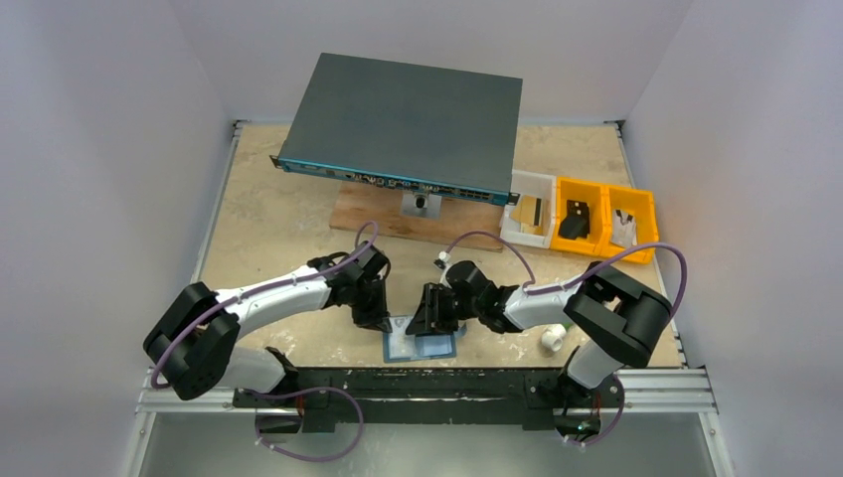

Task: Take the credit cards out of the card holder
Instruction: Remove the credit card from the card holder.

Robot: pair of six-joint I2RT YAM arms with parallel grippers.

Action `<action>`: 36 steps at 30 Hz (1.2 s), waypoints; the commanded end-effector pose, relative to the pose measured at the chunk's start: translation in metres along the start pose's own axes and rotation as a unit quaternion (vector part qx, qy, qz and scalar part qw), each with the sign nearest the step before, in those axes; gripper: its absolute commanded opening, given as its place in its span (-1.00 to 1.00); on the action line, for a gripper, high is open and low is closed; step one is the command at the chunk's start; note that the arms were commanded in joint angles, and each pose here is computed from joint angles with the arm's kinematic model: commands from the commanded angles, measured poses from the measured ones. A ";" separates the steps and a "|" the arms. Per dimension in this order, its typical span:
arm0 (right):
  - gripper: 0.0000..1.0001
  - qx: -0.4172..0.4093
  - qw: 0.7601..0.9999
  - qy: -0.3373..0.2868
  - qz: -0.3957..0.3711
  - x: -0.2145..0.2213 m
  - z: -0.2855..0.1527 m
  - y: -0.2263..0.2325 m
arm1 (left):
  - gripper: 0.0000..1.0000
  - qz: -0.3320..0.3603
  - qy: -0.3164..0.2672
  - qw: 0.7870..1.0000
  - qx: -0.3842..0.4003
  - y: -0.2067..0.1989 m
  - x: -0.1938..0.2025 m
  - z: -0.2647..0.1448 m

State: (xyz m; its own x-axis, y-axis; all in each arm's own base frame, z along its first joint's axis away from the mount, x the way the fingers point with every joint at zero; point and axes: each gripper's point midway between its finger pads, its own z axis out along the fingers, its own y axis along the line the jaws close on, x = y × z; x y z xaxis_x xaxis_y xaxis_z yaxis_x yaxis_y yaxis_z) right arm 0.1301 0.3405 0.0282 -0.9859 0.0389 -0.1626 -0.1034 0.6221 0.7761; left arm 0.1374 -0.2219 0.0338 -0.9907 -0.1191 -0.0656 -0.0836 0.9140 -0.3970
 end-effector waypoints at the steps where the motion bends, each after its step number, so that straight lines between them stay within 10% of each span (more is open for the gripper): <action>1: -0.29 -0.025 1.000 -0.001 0.003 -0.002 -0.001 0.008 | -0.99 0.006 0.008 1.000 -0.009 0.003 0.007 0.004; 36: -0.68 -0.048 0.999 0.003 0.008 -0.003 -0.003 0.003 | -1.00 -0.026 0.007 0.997 -0.066 0.015 0.013 0.028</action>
State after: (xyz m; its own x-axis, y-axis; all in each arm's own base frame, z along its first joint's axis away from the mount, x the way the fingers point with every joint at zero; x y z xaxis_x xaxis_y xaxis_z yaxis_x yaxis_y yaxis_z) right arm 0.1309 0.3390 0.0223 -0.9903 0.0395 -0.1332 -0.0842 0.5920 0.8015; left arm 0.1215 -0.2340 0.0143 -0.9925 -0.1218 0.0023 -0.1146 0.9268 -0.3577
